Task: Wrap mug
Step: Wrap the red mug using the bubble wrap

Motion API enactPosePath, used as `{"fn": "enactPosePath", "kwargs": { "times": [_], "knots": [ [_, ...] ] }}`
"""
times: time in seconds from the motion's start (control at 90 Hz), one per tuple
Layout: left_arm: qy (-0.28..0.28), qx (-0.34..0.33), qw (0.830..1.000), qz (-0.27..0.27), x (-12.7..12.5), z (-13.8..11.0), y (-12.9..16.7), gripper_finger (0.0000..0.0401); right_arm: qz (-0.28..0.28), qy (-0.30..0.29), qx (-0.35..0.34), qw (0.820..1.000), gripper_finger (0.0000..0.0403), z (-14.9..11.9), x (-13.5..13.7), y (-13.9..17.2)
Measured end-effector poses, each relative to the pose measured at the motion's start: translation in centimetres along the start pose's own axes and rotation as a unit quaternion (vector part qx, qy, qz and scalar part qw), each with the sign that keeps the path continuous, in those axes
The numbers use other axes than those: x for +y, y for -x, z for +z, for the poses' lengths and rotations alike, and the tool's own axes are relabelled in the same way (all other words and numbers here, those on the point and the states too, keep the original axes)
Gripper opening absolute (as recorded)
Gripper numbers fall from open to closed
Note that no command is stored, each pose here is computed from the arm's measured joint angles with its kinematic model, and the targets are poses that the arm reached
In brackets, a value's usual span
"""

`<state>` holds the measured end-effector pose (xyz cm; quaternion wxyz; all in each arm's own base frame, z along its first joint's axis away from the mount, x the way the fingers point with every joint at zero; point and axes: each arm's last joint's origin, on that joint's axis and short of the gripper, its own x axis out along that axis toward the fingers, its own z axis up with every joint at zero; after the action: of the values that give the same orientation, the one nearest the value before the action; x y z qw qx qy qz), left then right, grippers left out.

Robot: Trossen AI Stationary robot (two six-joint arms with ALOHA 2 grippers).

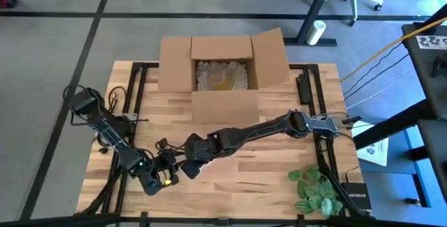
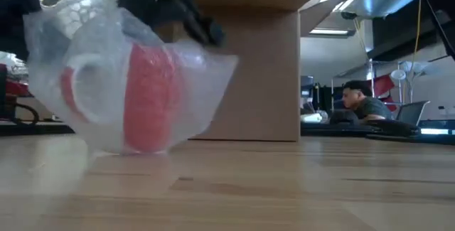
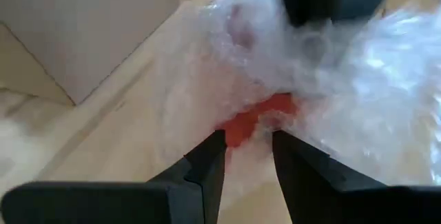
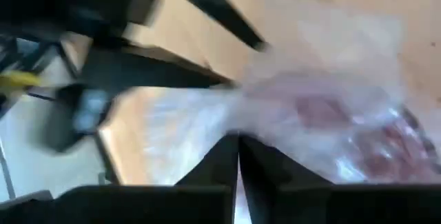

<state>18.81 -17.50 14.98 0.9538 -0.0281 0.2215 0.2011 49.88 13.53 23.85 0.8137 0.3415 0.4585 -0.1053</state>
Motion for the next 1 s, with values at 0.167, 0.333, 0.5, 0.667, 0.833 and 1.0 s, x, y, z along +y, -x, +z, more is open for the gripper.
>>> {"fn": "enactPosePath", "kwargs": {
  "times": [0.167, 0.333, 0.5, 0.667, 0.833, 1.0],
  "knots": [
    [-0.001, 0.014, 1.000, 0.002, 0.2, 0.2, -0.6, 0.0105, -0.020, 0.014, -0.009, 1.000, 0.0000, 0.3, 0.7, 2.0],
    [0.003, 0.015, 1.000, -0.006, 0.1, 0.3, -0.6, 0.0105, -0.068, 0.042, 0.004, 0.997, 0.0000, 0.2, -0.3, 2.0],
    [0.012, 0.013, 1.000, -0.021, -0.1, 0.3, 0.2, 0.0105, -0.112, 0.055, 0.036, 0.992, 0.0000, 0.0, -2.2, 0.3],
    [0.028, -0.012, 0.998, -0.046, 0.0, 1.4, 2.0, 0.0105, -0.097, 0.068, 0.047, 0.992, 0.0000, 0.1, -2.8, -1.6],
    [0.040, -0.042, 0.995, -0.077, 0.3, 2.7, 4.3, 0.0105, -0.076, 0.072, 0.078, 0.991, 0.0000, -0.3, -3.4, -4.1],
    [0.032, -0.055, 0.993, -0.100, -0.3, 2.9, 4.9, 0.0105, -0.048, 0.076, 0.061, 0.994, 0.0000, 0.1, -2.9, -4.4]
  ]
}}
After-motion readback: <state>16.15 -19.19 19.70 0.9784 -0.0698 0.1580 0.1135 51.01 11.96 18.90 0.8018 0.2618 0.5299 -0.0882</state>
